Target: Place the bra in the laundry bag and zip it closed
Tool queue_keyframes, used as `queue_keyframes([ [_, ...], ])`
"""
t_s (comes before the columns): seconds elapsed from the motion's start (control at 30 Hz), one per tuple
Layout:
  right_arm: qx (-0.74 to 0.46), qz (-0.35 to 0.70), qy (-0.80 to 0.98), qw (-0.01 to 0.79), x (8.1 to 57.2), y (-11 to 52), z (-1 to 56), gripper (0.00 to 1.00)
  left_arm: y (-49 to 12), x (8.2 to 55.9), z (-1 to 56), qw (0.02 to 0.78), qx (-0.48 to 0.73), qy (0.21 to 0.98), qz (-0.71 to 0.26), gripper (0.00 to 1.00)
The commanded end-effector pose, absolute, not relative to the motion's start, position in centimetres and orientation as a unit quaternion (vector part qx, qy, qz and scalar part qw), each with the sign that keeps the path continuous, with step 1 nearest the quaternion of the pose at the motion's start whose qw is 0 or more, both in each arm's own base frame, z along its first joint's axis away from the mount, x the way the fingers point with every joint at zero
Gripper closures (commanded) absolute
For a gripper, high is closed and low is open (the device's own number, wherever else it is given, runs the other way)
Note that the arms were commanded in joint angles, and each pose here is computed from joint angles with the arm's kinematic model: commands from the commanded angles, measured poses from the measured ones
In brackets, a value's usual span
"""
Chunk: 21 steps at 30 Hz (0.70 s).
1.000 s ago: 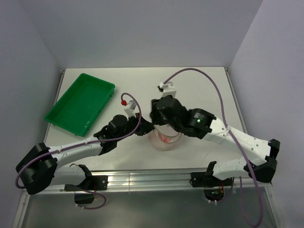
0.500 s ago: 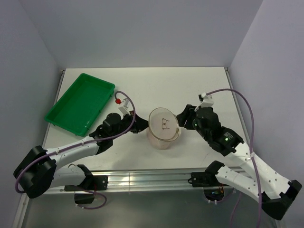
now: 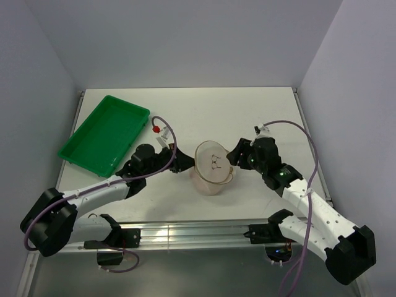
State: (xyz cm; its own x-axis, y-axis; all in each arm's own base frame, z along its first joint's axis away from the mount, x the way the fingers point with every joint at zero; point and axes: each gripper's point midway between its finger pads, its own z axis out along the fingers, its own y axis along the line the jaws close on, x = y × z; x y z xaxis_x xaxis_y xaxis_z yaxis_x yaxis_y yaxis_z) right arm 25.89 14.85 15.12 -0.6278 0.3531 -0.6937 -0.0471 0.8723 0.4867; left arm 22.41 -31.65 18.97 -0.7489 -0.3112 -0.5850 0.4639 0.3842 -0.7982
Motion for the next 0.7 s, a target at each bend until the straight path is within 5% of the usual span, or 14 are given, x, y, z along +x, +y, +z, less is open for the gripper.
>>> queue_keyframes([
  [0.0, 0.053, 0.3, 0.844, 0.441, 26.5, 16.7, 16.9, 0.37, -32.6, 22.5, 22.6, 0.37, 0.098, 0.712, -0.589, 1.0],
  [0.2, 0.059, 0.3, 0.851, 0.426, 26.9, 16.2, 15.3, 0.36, -32.4, 23.0, 23.0, 0.364, 0.103, 0.707, -0.598, 1.0],
  [0.3, 0.05, 0.319, 0.846, 0.425, 26.5, 16.7, 15.8, 0.5, -32.4, 23.5, 23.2, 0.362, 0.104, 0.706, -0.599, 1.0],
  [0.4, 0.052, 0.322, 0.841, 0.431, 26.3, 16.6, 16.2, 0.78, -32.4, 23.9, 23.4, 0.361, 0.109, 0.707, -0.598, 1.0],
  [0.53, 0.051, 0.341, 0.833, 0.433, 25.6, 16.8, 16.9, 0.95, -32.1, 25.0, 23.2, 0.366, 0.107, 0.716, -0.584, 1.0],
  [0.67, 0.058, 0.367, 0.825, 0.425, 24.7, 17.3, 17.6, 1.0, -30.9, 27.3, 22.3, 0.383, 0.084, 0.743, -0.543, 1.0],
])
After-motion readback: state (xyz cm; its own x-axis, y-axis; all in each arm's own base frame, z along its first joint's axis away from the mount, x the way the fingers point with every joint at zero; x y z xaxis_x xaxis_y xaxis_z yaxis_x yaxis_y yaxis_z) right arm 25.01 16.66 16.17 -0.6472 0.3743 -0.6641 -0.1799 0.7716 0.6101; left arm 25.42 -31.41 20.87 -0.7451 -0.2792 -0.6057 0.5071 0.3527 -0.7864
